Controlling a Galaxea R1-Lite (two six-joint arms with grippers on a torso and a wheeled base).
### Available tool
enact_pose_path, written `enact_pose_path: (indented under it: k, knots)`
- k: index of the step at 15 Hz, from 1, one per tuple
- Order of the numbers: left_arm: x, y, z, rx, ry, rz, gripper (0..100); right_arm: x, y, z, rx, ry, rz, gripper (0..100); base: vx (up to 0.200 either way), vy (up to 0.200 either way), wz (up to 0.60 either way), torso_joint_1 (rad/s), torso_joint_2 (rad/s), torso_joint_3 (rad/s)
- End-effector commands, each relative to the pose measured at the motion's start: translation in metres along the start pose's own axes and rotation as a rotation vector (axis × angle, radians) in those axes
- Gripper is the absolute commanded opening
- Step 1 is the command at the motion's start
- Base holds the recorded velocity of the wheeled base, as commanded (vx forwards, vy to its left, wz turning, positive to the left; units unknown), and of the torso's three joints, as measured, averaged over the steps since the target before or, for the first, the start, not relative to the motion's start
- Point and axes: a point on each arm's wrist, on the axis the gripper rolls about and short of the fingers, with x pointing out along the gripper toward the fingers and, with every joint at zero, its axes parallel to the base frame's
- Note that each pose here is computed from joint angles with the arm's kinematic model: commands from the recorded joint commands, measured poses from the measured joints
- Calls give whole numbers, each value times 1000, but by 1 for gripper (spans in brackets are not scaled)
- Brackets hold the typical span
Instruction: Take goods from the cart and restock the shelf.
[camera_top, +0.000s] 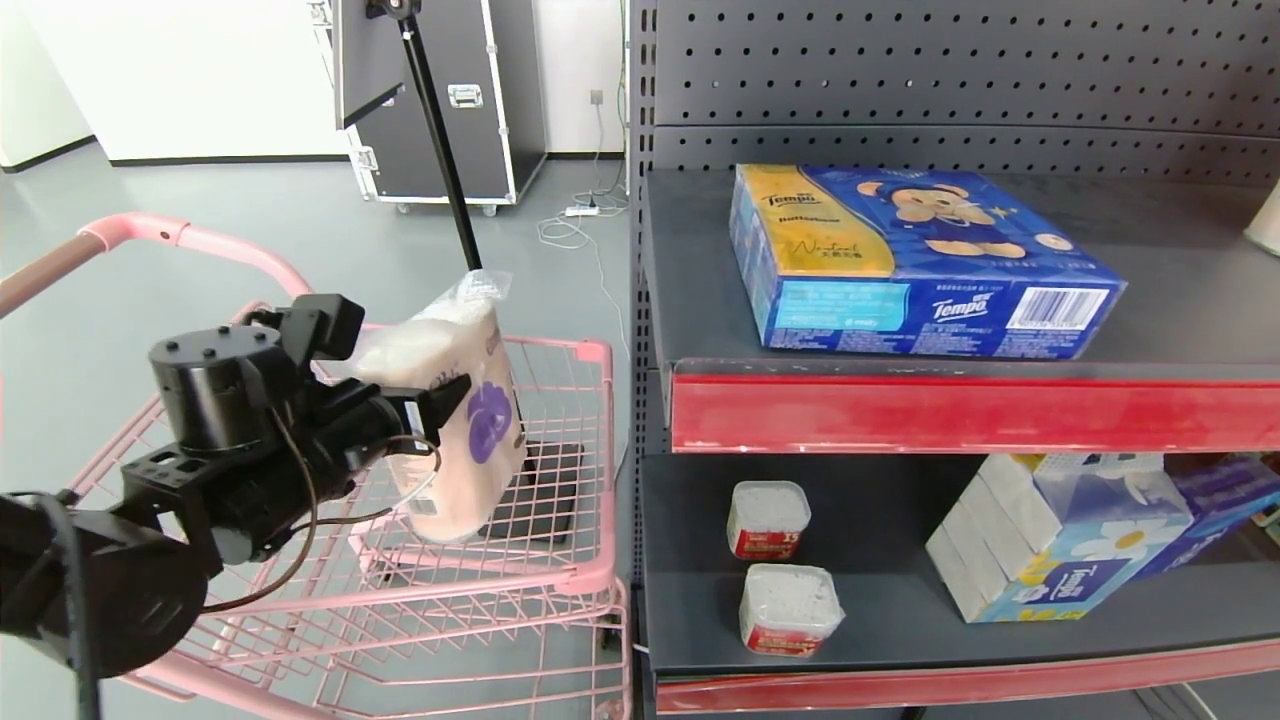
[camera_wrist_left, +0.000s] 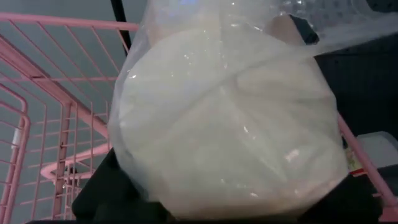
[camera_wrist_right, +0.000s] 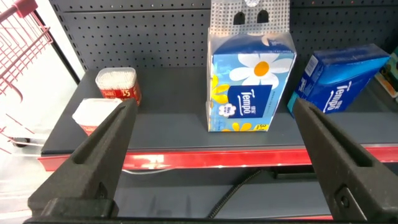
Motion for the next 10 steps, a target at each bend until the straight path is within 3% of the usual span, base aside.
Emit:
enact_pose_path:
  k: [1, 5, 6, 7, 10]
  knots:
    - [-44, -3, 44, 0, -134, -11, 0, 0, 0, 0, 0, 1, 0, 100, 0, 0, 0, 0, 0, 0]
    - [-121, -3, 77, -3, -192, -9, 0, 0, 0, 0, 0, 1, -1, 100, 0, 0, 0, 0, 0, 0]
    - [-121, -3, 77, -3, -192, -9, 0, 0, 0, 0, 0, 1, -1, 100, 0, 0, 0, 0, 0, 0]
    - [-178, -2, 82, -3, -200, -5, 0, 0, 0, 0, 0, 1, -1, 100, 0, 0, 0, 0, 0, 0]
    - [-254, 2, 64, -2, -143, 1, 0, 0, 0, 0, -2, 1, -1, 100, 0, 0, 0, 0, 0, 0]
